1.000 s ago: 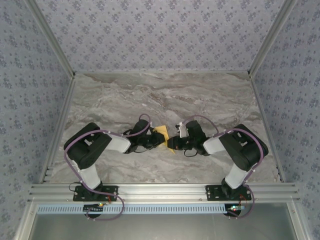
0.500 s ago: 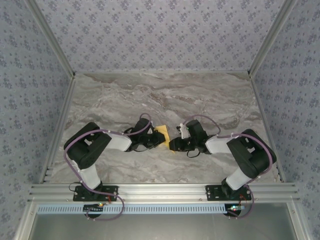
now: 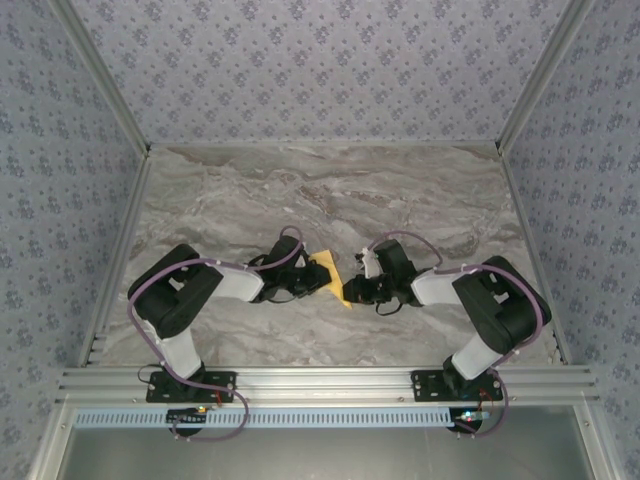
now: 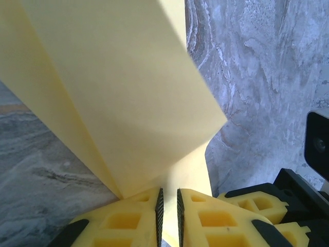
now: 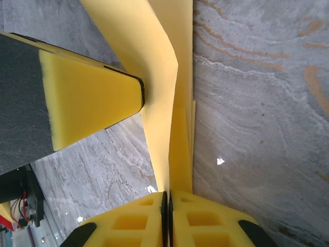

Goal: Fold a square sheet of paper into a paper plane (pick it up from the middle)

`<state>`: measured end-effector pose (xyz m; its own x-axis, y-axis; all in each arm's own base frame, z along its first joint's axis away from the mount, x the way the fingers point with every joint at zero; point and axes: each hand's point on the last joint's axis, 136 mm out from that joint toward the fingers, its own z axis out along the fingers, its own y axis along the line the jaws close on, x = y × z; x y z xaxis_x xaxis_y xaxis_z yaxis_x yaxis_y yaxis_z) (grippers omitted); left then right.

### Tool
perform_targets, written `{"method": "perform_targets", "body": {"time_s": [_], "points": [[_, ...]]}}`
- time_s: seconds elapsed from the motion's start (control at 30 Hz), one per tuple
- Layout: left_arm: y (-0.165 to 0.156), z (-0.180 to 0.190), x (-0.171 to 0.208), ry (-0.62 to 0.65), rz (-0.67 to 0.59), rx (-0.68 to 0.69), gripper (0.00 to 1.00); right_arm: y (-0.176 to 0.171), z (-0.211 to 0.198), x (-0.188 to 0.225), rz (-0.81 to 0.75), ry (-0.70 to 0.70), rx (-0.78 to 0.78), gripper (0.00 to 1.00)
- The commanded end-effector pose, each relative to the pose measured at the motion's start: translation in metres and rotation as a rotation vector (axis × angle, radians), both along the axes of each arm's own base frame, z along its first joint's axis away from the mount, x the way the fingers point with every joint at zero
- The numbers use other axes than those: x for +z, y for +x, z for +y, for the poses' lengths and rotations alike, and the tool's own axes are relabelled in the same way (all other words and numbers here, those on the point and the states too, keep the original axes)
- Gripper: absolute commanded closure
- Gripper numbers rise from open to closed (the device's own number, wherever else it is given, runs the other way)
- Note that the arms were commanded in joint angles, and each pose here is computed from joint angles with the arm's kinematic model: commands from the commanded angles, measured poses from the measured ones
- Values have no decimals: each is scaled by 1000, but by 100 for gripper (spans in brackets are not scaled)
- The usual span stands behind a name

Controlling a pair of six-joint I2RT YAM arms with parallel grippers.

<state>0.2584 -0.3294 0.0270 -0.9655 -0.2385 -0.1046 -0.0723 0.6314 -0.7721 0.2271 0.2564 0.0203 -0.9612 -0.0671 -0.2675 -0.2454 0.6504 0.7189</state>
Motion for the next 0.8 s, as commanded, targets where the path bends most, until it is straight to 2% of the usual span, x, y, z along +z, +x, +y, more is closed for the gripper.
{"method": "perform_targets", "body": {"time_s": [0.0,0.13,0.33,0.77], "points": [[0,-4,11,5,-30,-37,80,-14,-14,-28,103,-91,-17,88],[-2,-5,27,-17,-61,-53,79,-16,-14,-31,110,-100,-5,87],[-14,-10,30,-32,-66,-82,78,-15,-12,-31,108,-99,0,87],[-13,-15,2,21,-14,-85,79,-13,-10,-20,91,-81,0,82]]}}
